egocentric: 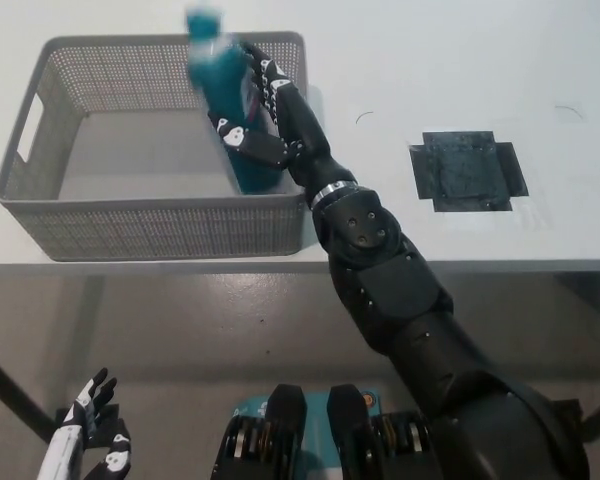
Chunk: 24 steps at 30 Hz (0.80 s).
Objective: Use the right hand to pick up an air purifying spray and put it inside a container
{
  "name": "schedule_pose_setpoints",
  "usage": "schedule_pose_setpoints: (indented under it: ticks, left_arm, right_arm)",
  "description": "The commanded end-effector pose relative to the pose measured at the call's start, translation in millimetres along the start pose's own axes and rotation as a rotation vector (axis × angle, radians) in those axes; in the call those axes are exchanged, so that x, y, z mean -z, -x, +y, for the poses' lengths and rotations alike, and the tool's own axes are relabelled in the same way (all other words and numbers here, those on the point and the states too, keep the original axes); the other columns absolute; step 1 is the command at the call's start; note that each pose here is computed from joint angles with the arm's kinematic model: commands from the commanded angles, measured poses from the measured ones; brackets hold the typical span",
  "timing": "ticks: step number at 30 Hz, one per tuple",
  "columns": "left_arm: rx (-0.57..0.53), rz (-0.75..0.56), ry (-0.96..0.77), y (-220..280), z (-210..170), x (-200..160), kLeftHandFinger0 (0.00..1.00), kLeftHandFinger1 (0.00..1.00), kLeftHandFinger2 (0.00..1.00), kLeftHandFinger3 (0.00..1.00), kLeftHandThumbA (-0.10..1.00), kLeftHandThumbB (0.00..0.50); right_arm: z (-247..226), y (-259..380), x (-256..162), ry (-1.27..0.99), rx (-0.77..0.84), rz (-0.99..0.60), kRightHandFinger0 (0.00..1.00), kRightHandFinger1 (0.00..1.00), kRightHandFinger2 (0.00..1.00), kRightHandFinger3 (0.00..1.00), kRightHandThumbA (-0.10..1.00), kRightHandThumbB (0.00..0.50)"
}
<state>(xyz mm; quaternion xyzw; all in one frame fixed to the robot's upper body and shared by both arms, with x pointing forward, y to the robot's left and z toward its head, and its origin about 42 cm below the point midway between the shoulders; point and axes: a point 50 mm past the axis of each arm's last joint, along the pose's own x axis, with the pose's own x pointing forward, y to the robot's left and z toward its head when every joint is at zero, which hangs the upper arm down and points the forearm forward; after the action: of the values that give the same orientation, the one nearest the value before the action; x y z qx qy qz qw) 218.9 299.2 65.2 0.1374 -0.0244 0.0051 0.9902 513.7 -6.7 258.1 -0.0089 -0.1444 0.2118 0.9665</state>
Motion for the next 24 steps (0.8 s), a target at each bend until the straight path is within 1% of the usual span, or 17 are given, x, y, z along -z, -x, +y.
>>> schedule_pose_setpoints:
  ticks: [1,3,4,6,7,8,9,10,11,13,15,17,19,20,21,23,24]
  left_arm:
    - [0.001,-0.033,0.017,-1,6,-5,1.0,1.0,1.0,1.0,0.26,0.498]
    - [-0.002,-0.018,0.02,0,5,-5,1.0,1.0,1.0,1.0,0.27,0.5]
    - [-0.003,-0.019,-0.002,1,5,-5,1.0,1.0,1.0,1.0,0.28,0.496]
    - [-0.006,-0.025,0.001,0,5,-5,1.0,1.0,1.0,1.0,0.25,0.5]
    - [-0.004,-0.022,0.019,0,4,-3,0.98,1.0,1.0,1.0,0.24,0.5]
    - [0.001,-0.026,0.008,1,4,-3,0.97,1.0,1.0,1.0,0.28,0.5]
    - [0.003,-0.028,0.003,0,4,-3,0.97,1.0,1.0,1.0,0.29,0.5]
    - [0.006,-0.025,-0.005,2,5,-3,0.98,1.0,1.0,1.0,0.28,0.492]
    - [0.006,-0.018,-0.01,4,5,-1,0.99,1.0,1.0,1.0,0.3,0.499]
    - [0.004,-0.023,0.0,4,5,0,1.0,1.0,1.0,1.0,0.28,0.5]
    - [0.002,-0.024,-0.002,3,4,-1,1.0,1.0,1.0,1.0,0.26,0.5]
    - [0.004,-0.026,-0.003,3,4,-2,1.0,1.0,1.0,1.0,0.26,0.491]
    - [-0.002,-0.028,-0.007,4,4,-2,1.0,1.0,1.0,1.0,0.27,0.496]
    - [-0.003,-0.025,-0.009,5,5,-2,1.0,1.0,1.0,1.0,0.28,0.49]
    - [0.001,-0.016,-0.008,9,5,-1,1.0,1.0,1.0,1.0,0.29,0.49]
    - [0.005,-0.021,-0.015,6,7,-2,1.0,1.0,1.0,1.0,0.32,0.48]
    - [0.001,-0.024,-0.015,4,9,-3,1.0,1.0,1.0,1.0,0.32,0.48]
  right_arm:
    - [-5,-6,-29,0.006,-0.085,-0.097,1.0,1.0,1.0,1.0,0.45,0.5]
    - [-8,-8,-45,0.015,-0.085,-0.129,1.0,1.0,1.0,1.0,0.48,0.5]
    - [-9,-9,-54,0.005,-0.088,-0.145,1.0,1.0,1.0,1.0,0.47,0.5]
    - [-11,-8,-72,0.011,-0.083,-0.181,1.0,1.0,1.0,1.0,0.47,0.5]
    - [-15,-7,-85,0.044,-0.081,-0.228,1.0,1.0,1.0,1.0,0.47,0.5]
    - [-18,-6,-97,0.081,-0.082,-0.268,1.0,1.0,1.0,1.0,0.5,0.5]
    - [-20,-5,-105,0.086,-0.081,-0.289,1.0,1.0,1.0,1.0,0.52,0.5]
    - [-23,-2,-119,0.095,-0.078,-0.324,1.0,1.0,1.0,1.0,0.58,0.5]
    - [-28,3,-133,0.103,-0.076,-0.351,1.0,1.0,1.0,1.0,0.6,0.5]
    - [-38,12,-156,0.072,-0.089,-0.406,1.0,1.0,1.0,1.0,0.58,0.5]
    - [-54,34,-185,0.095,-0.061,-0.49,1.0,1.0,1.0,1.0,0.55,0.5]
    - [-71,59,-193,0.143,-0.046,-0.541,1.0,1.0,1.0,1.0,0.55,0.5]
    - [-81,84,-192,0.179,-0.022,-0.568,1.0,1.0,1.0,1.0,0.56,0.5]
    - [-83,91,-191,0.186,-0.015,-0.572,1.0,1.0,1.0,1.0,0.6,0.5]
    - [-92,121,-181,0.223,0.004,-0.587,1.0,1.0,1.0,1.0,0.65,0.5]
    - [-107,164,-163,0.335,0.035,-0.601,1.0,1.0,1.0,1.0,1.0,0.447]
    - [-109,172,-159,0.351,0.04,-0.599,1.0,1.0,1.0,1.0,1.0,0.452]
